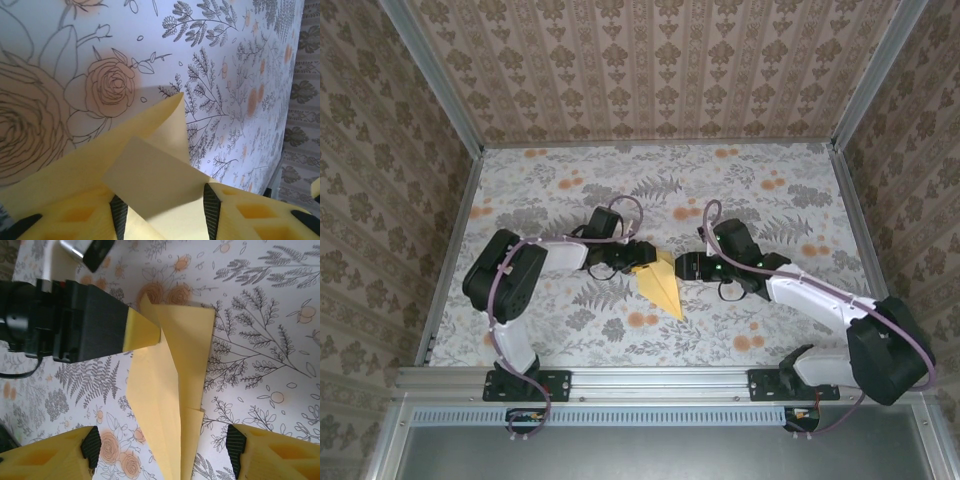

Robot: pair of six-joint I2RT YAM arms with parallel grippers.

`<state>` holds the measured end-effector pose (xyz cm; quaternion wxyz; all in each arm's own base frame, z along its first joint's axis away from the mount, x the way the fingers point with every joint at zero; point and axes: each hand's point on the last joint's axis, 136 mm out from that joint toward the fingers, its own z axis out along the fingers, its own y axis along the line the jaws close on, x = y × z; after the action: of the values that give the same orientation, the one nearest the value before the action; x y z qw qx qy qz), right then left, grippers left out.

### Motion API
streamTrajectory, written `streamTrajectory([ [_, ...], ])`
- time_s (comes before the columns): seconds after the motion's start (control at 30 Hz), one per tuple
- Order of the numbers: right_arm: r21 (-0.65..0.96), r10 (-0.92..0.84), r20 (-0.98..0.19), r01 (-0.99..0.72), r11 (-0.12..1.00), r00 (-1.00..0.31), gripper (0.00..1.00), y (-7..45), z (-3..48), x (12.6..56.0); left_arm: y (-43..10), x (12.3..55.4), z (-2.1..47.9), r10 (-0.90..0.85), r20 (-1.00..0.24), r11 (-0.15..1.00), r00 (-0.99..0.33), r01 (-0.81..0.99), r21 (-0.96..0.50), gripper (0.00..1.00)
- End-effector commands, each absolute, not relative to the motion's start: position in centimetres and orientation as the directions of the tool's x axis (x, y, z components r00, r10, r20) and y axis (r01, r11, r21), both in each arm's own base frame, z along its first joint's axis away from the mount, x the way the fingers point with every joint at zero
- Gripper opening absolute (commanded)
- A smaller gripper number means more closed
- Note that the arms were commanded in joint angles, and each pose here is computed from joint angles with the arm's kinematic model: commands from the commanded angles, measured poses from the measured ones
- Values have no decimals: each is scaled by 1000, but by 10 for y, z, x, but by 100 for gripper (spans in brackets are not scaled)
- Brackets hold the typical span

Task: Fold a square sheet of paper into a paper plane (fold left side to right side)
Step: Turn over the paper at the center of the table.

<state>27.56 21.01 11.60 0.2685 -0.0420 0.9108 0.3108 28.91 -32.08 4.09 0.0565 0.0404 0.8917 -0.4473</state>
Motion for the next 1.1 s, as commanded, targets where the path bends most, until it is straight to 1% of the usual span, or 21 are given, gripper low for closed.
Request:
streamTrajectory([
  [0.0, 560, 140, -542, -232, 795, -829, 74, 202, 129, 277, -334, 295, 50, 34, -145, 553, -989, 139, -821, 44],
  [0.27, 636, 239, -527, -192, 747, -816, 81, 188, 136, 278, -341, 301, 57, 47, -163, 535, -986, 163, -829, 27],
  [0.43, 690, 311, -511, -166, 705, -801, 91, 178, 140, 279, -341, 303, 70, 56, -198, 528, -979, 198, -826, 17],
  [0.57, 715, 348, -504, -156, 681, -790, 99, 171, 144, 280, -337, 306, 89, 52, -246, 531, -968, 236, -814, 11],
  [0.67, 730, 364, -502, -159, 664, -785, 100, 168, 147, 282, -330, 311, 107, 26, -281, 522, -959, 253, -814, 8],
  [0.8, 745, 343, -515, -213, 632, -786, 100, 175, 159, 282, -314, 323, 139, -30, -334, 508, -942, 274, -816, 5],
  [0.93, 741, 304, -521, -246, 624, -797, 100, 180, 168, 281, -292, 336, 173, -98, -397, 500, -913, 300, -813, 2],
  [0.97, 743, 298, -521, -254, 619, -800, 100, 182, 170, 281, -279, 345, 183, -136, -414, 505, -900, 296, -811, 1],
  [1.07, 759, 291, -519, -278, 588, -803, 100, 187, 177, 280, -259, 355, 210, -195, -466, 504, -863, 319, -803, 0],
])
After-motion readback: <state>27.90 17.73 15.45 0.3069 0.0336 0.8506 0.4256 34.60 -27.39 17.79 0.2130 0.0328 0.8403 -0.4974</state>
